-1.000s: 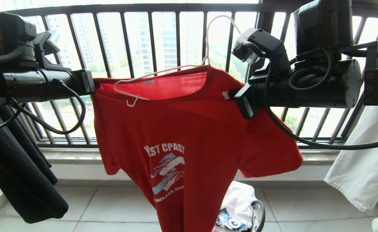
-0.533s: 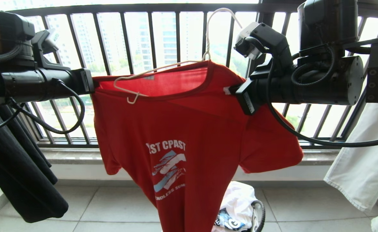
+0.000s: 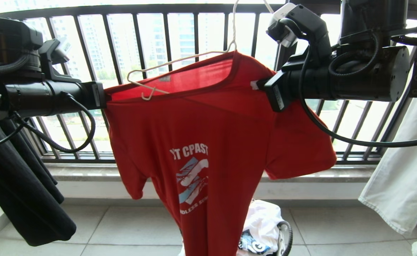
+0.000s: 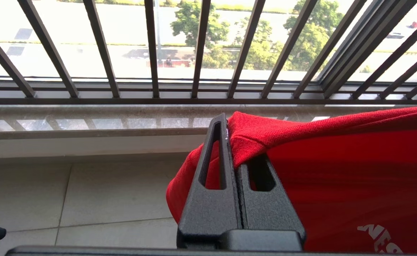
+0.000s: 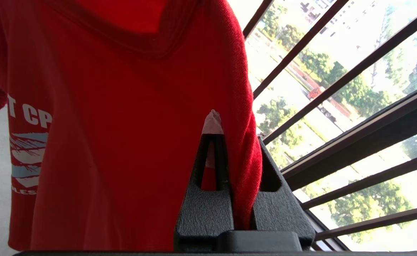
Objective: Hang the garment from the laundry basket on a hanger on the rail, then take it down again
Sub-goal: Hang the clothes on the clothes rack
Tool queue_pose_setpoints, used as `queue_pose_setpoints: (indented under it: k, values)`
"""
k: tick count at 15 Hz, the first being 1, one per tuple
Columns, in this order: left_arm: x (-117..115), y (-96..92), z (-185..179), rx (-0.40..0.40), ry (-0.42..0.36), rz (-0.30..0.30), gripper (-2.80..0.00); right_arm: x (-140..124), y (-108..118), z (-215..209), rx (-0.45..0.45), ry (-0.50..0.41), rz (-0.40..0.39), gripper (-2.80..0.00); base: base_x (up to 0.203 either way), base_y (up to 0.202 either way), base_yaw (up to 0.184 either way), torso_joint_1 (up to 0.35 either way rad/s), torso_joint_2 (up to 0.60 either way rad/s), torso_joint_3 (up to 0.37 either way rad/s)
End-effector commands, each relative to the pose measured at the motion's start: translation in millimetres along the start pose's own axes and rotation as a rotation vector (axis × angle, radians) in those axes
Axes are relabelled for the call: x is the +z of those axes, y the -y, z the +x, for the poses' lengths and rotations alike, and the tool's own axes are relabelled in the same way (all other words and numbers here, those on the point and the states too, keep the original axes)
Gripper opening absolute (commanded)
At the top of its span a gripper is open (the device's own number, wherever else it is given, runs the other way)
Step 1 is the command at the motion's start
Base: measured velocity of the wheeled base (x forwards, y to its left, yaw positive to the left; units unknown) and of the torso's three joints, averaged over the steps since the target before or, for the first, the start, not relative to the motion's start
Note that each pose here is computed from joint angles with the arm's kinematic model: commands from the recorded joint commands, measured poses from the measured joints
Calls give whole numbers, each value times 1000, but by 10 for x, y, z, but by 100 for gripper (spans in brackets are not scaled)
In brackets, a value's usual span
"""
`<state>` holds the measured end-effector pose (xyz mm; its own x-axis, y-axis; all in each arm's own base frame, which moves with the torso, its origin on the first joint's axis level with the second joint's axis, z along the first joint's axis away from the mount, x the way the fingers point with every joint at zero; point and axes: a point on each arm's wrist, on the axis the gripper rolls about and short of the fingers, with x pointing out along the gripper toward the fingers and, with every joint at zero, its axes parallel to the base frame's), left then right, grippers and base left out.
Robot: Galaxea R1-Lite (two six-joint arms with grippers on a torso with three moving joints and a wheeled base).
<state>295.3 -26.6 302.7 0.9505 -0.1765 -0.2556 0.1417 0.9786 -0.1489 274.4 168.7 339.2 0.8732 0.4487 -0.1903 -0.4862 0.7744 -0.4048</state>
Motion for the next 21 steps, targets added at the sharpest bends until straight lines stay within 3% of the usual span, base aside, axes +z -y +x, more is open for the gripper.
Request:
queue_pose_setpoints:
  k: [1,11,17,21]
  values:
    - [-13,-2,12,1,-12,2,-280,32,16,-14,-7,14,1,-280,0,0,0,0,0,0]
    - [-6,1,-10,0,-8,7,-280,57,29,32,-44,35,50,-280,0,0,0,0,0,0]
    - [28,-30,-35,10,5,4,-280,-12,-4,124,-79,12,41,-280,0,0,0,0,0,0]
    - [55,-55,-43,13,13,1,-280,-119,-56,196,-88,17,-7,-280,0,0,0,0,0,0]
